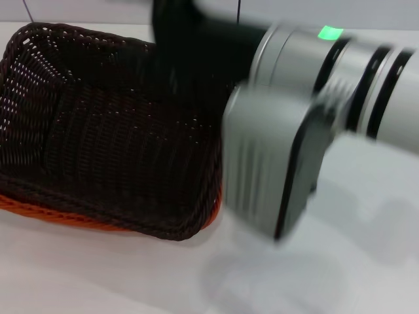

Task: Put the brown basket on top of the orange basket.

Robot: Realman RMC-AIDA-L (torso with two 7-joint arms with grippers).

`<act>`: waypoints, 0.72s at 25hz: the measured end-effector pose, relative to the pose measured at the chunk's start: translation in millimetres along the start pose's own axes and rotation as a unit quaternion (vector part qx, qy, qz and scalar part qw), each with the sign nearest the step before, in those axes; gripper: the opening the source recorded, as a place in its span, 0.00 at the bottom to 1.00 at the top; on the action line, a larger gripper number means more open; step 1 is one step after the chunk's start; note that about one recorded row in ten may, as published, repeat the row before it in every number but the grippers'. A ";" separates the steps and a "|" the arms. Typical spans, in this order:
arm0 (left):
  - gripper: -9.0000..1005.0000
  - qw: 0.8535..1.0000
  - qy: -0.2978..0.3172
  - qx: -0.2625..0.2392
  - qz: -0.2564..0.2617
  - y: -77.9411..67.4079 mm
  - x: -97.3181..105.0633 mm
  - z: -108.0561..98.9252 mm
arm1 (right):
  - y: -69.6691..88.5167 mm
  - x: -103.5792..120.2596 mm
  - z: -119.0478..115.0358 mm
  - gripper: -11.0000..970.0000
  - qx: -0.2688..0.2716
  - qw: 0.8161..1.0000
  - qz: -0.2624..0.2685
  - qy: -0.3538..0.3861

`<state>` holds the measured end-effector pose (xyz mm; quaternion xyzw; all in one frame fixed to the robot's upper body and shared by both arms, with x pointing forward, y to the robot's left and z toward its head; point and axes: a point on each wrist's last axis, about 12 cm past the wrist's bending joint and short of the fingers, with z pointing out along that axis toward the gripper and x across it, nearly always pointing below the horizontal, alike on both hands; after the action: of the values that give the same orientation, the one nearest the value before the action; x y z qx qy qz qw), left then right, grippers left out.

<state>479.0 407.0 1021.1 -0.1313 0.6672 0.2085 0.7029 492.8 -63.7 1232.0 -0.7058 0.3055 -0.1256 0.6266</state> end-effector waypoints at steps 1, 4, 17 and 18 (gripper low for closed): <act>0.76 1.000 -0.001 0.000 0.000 -0.3 -0.3 0.4 | -3.9 9.9 -0.2 0.75 0.034 0.999 0.030 0.015; 0.76 1.000 -0.004 0.000 -0.002 -1.5 -1.7 2.2 | -11.3 34.4 -6.2 0.75 0.141 0.982 0.113 0.057; 0.76 1.000 -0.018 -0.013 -0.014 -2.1 -8.6 11.4 | 23.0 74.6 -53.3 0.75 0.472 0.802 0.350 0.104; 0.76 1.000 -0.018 -0.016 -0.015 -1.3 -9.0 12.0 | 28.8 74.4 -60.4 0.75 0.496 0.790 0.350 0.079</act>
<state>490.0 410.4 1030.8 -0.1491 0.6488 0.2108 0.7158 509.2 -157.1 1200.0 -0.1298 0.4759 -0.0871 0.8655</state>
